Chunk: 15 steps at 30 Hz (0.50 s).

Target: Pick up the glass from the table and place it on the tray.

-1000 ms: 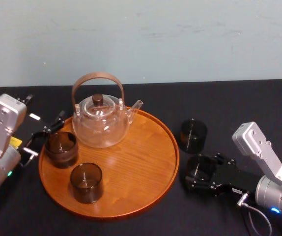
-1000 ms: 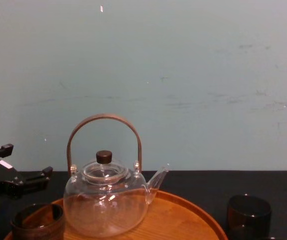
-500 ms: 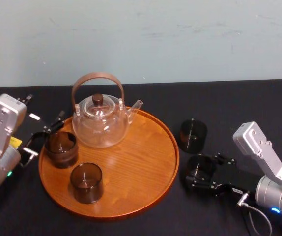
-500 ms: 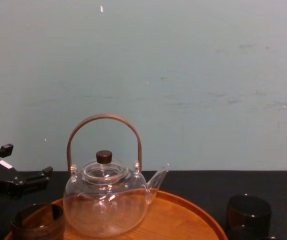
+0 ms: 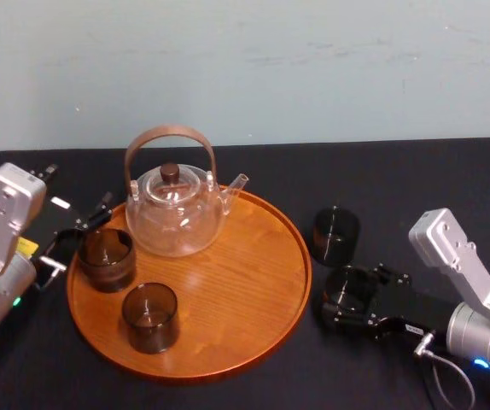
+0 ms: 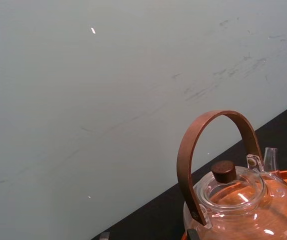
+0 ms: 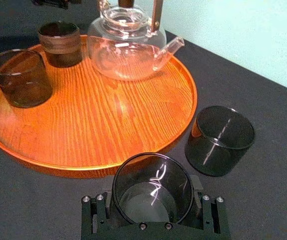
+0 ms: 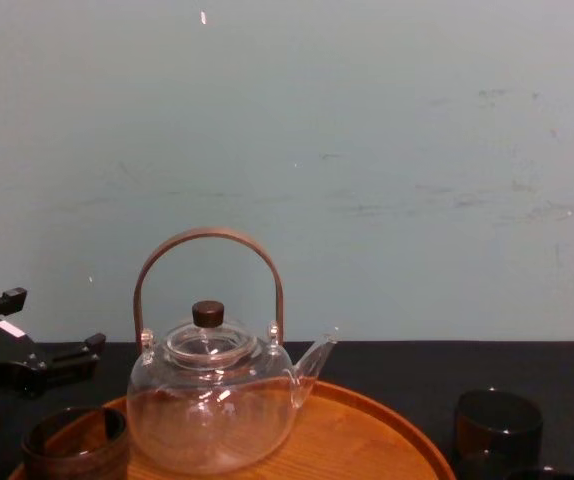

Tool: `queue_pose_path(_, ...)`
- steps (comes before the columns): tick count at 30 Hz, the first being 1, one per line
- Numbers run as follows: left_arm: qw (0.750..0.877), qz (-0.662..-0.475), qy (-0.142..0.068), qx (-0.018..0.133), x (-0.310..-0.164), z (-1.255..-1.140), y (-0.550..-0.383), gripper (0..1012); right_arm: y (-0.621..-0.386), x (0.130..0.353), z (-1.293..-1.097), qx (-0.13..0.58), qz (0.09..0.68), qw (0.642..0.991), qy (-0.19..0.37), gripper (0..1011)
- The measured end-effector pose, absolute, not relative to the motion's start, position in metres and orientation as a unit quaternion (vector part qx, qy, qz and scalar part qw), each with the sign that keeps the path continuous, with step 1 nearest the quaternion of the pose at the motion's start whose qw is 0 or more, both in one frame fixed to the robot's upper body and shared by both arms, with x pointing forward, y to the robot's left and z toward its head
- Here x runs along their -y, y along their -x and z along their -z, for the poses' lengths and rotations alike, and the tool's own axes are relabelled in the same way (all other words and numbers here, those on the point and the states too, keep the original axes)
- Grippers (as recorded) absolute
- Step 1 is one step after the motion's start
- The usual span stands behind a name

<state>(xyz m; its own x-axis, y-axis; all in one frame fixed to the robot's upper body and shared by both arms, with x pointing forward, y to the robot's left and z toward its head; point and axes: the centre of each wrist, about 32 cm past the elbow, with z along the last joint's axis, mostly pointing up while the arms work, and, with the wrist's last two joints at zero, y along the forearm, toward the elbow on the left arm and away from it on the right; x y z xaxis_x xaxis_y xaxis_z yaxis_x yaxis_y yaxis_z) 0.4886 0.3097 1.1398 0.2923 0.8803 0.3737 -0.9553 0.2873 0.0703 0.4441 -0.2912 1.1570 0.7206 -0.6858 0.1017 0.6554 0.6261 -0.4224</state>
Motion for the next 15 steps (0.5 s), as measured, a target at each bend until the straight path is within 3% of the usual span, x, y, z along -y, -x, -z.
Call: queue_pose_path(15,0.791,-0.58,-0.141,0.132,-0.31,-1.14,-0.489,1001,-0.453,0.292,-1.195,-0.012,0.333,0.923,0.193,908)
